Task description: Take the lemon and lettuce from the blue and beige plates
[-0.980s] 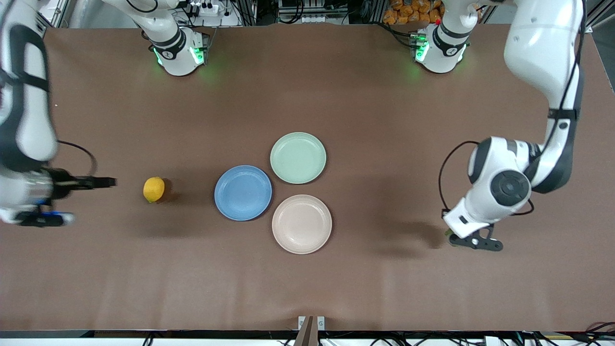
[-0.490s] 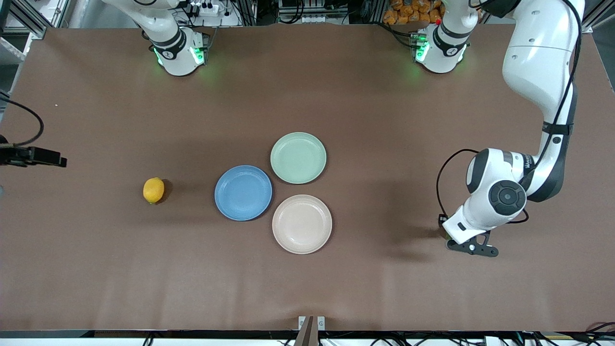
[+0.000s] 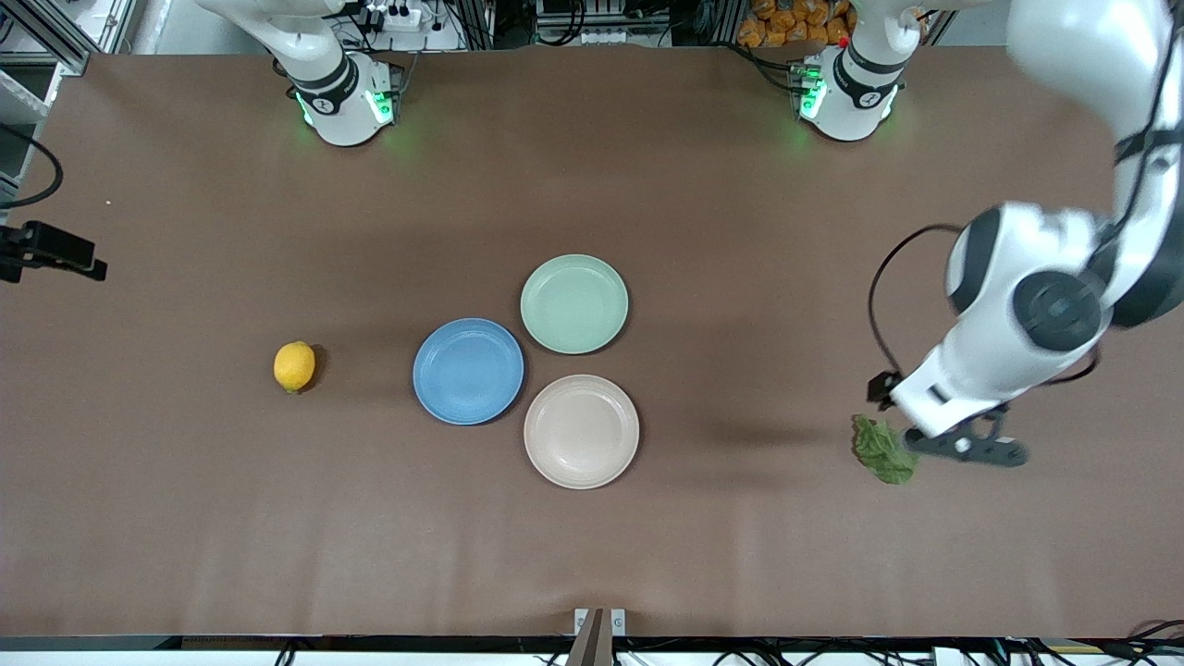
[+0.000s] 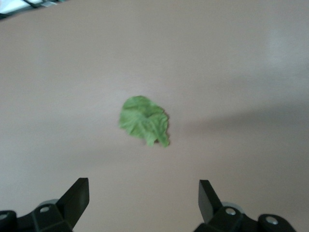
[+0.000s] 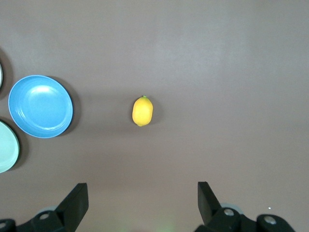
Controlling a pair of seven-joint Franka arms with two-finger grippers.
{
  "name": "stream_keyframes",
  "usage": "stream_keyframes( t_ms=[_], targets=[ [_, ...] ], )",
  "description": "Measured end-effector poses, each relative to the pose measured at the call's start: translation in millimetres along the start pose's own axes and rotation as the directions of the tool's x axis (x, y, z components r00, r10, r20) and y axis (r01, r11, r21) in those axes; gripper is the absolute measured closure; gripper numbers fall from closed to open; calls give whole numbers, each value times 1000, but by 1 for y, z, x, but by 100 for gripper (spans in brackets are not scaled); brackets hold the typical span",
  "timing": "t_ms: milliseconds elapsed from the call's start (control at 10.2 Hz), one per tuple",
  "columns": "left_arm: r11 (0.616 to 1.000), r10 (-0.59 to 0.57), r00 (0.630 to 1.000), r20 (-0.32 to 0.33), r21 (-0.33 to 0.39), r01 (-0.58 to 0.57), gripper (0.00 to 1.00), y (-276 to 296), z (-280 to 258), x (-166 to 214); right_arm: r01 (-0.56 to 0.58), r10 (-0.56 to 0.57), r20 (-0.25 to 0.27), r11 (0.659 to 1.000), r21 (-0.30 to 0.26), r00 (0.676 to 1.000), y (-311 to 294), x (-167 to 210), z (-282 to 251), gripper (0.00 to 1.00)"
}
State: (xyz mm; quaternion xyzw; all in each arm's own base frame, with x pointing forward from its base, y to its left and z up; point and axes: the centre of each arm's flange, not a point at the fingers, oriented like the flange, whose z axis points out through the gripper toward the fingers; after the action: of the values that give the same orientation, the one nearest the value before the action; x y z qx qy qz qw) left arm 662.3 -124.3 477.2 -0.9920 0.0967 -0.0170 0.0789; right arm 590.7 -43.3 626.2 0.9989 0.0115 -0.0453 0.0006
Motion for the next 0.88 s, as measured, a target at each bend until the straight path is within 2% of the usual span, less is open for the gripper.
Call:
stream_keyframes(
  t_ms=[196,392,588,784,882],
  targets=[
    [1000,-15,999,42,0,15,0,-4,-79,-38,13,-13,-13,1000,-3,1000,-9,1,11,0],
    [1000,-23,1000,-4,-1,23,0,-6,-133,-62,11,-11,-3,1000,-3,1000,-16,-3,18,0],
    [995,-96,995,-40,-2,96,0,-11,-159,-76,7,-7,0,1000,-3,1000,-23,-8,19,0],
    [987,-163,986,-27,-21,162,0,-13,-169,-86,6,-6,1,1000,-2,1000,-25,-12,19,0],
    [982,-180,984,-9,-58,179,0,-11,-170,-89,5,-5,3,1000,-2,1000,-25,-12,20,0]
  ],
)
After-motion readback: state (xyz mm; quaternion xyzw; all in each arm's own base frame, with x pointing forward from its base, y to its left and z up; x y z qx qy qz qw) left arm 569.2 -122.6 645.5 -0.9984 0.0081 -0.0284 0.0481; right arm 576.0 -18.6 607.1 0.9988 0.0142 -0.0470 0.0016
